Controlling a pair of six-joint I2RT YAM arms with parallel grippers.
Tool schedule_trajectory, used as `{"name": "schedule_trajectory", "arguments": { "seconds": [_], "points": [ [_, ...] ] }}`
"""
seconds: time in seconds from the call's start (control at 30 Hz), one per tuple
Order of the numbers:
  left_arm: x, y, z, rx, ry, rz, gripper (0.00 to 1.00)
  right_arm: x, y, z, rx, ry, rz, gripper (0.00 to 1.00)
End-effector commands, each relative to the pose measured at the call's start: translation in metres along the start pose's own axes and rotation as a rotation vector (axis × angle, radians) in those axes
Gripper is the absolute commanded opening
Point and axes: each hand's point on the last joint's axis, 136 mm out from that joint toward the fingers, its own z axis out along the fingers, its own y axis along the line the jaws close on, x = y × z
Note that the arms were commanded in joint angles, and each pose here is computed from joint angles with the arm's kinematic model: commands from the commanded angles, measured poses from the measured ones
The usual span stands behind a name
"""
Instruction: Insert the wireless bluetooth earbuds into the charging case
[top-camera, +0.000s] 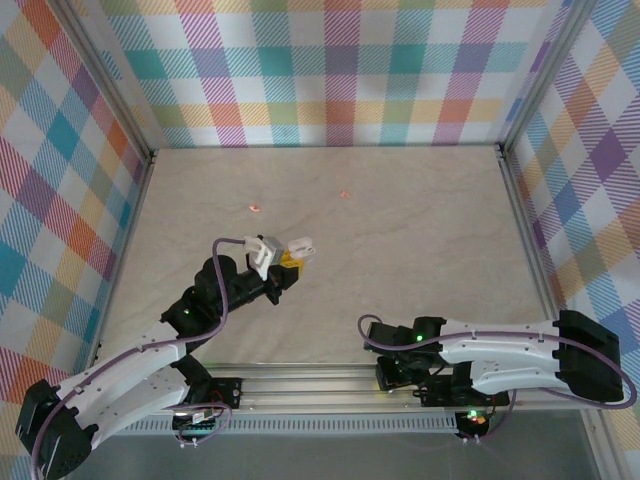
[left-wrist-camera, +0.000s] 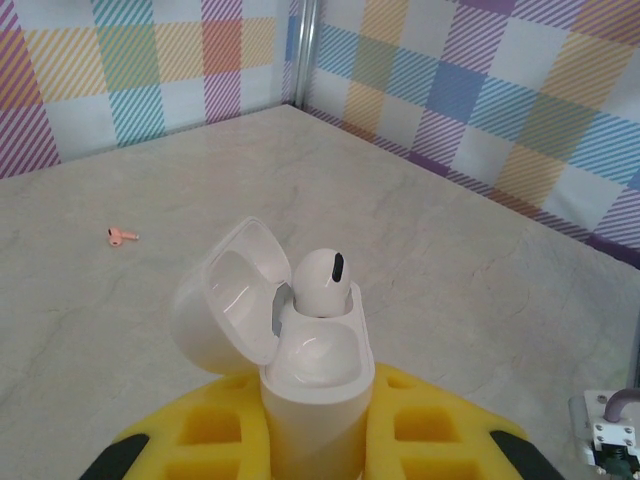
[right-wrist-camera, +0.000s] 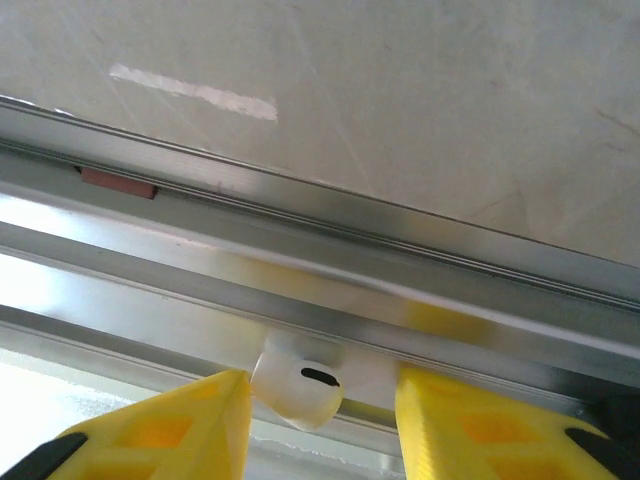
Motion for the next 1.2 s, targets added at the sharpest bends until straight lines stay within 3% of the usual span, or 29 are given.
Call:
{"name": "schedule_trajectory", "arguments": {
  "seconds": [0.0,0.27,0.47,0.6,0.67,0.9,1.17],
  "points": [
    [-0.004,0.002,-0.003,-0.011,-0.017,-0.007,0.00,0.006,-0.005,0.004,0.013,0.025,-0.015,0.43],
    [-0.003,0.002,-0.006,-0.014,-0.015,-0.009,0.00,0.003,0.005,0.011,-0.009,0.036,-0.046,0.39],
    [-0.005,0.003,-0.009,-0.022,-0.020,-0.005,0.00,0.001,0.007,0.008,0.004,0.033,-0.048,0.26],
    [-0.005,0.003,-0.010,-0.024,-0.022,-0.005,0.00,-0.003,0.004,-0.006,0.016,-0.009,-0.027,0.24],
    [-0.005,0.004,-0.010,-0.028,-0.023,-0.004,0.00,-0.006,0.003,-0.015,0.014,-0.041,-0.020,0.18],
    [-0.006,0.004,-0.010,-0.029,-0.027,-0.001,0.00,-0.022,-0.004,-0.062,0.062,-0.159,0.002,0.16],
    [-0.001,-0.009,-0.009,0.059,-0.115,0.077,0.00,-0.085,0.001,-0.141,0.027,-0.195,0.027,0.16]
  ]
}}
